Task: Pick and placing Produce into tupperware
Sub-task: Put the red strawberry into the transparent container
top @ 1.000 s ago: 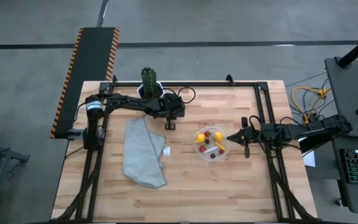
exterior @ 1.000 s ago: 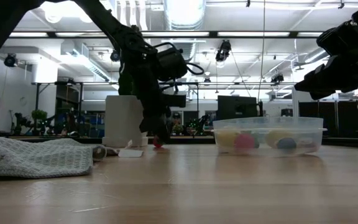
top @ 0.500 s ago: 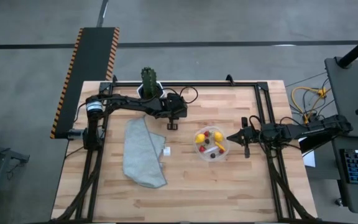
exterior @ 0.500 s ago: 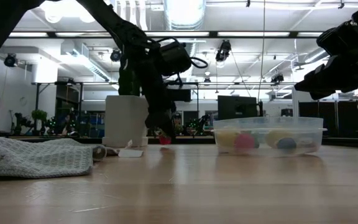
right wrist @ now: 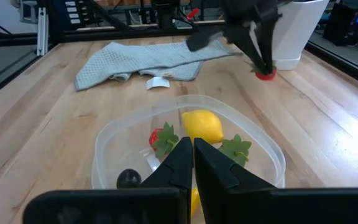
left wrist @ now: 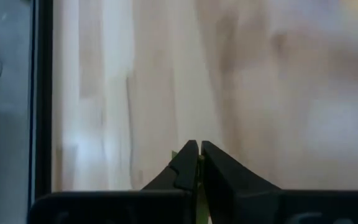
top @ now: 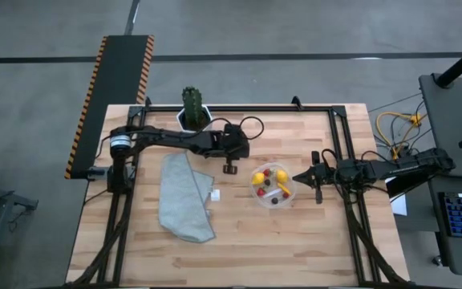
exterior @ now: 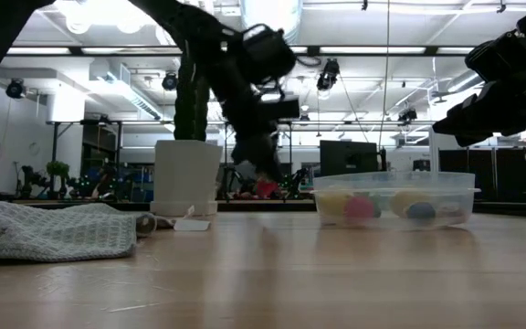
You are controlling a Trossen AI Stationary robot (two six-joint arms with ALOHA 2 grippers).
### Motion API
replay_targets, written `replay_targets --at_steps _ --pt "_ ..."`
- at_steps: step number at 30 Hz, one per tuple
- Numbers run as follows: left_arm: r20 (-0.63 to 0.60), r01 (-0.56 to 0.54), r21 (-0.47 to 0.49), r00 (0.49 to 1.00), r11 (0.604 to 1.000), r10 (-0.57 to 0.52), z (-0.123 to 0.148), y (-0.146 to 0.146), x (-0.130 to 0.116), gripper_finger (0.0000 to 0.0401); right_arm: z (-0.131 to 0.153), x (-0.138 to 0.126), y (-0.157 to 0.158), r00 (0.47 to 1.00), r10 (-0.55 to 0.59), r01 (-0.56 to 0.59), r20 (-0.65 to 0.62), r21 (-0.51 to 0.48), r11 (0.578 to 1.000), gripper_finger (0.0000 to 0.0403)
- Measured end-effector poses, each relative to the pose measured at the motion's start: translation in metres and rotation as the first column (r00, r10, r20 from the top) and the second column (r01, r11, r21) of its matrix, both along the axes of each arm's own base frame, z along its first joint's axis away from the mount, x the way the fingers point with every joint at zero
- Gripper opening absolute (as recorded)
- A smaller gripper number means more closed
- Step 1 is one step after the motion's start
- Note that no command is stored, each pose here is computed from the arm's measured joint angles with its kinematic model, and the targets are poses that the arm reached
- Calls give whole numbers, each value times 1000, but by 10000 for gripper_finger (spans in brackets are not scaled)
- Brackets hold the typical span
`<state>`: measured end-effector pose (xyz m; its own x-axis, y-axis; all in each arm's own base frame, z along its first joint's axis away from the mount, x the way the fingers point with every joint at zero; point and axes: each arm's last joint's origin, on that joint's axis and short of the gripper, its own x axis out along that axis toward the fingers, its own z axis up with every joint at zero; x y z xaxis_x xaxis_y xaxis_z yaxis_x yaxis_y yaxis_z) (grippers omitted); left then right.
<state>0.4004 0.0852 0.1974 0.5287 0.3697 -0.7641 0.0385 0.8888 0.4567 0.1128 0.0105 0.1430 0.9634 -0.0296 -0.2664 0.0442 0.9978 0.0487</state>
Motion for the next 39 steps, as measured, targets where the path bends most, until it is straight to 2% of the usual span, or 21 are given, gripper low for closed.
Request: replay_targets --at_steps 5,10,15,19,22,26,32,39 --pt "99 92 -28 991 995 -89 31 -25 8 0 0 0 0 1000 0 0 0 0 1000 8" --pt "211 199 -34 959 979 -187 61 -57 14 0 0 0 0 1000 0 0 0 0 1000 9" --pt "363 346 -44 880 937 -308 81 -90 24 0 0 0 0 1000 0 0 1 1 1000 9" --pt "445 427 -46 818 903 -364 87 -104 28 0 0 0 0 1000 -1 1 1 3 1000 8" --pt "486 439 -62 798 897 -357 86 -107 29 0 0 0 0 1000 -1 1 1 3 1000 8" --pt "556 494 -105 749 863 -361 77 -109 32 0 0 0 0 1000 -1 1 2 3 1000 8" --pt "597 514 -104 717 851 -360 52 -110 41 0 0 0 0 1000 -3 3 1 7 1000 9" --pt "577 500 -132 741 856 -344 18 -106 54 0 0 0 0 1000 -2 2 -5 4 1000 8"
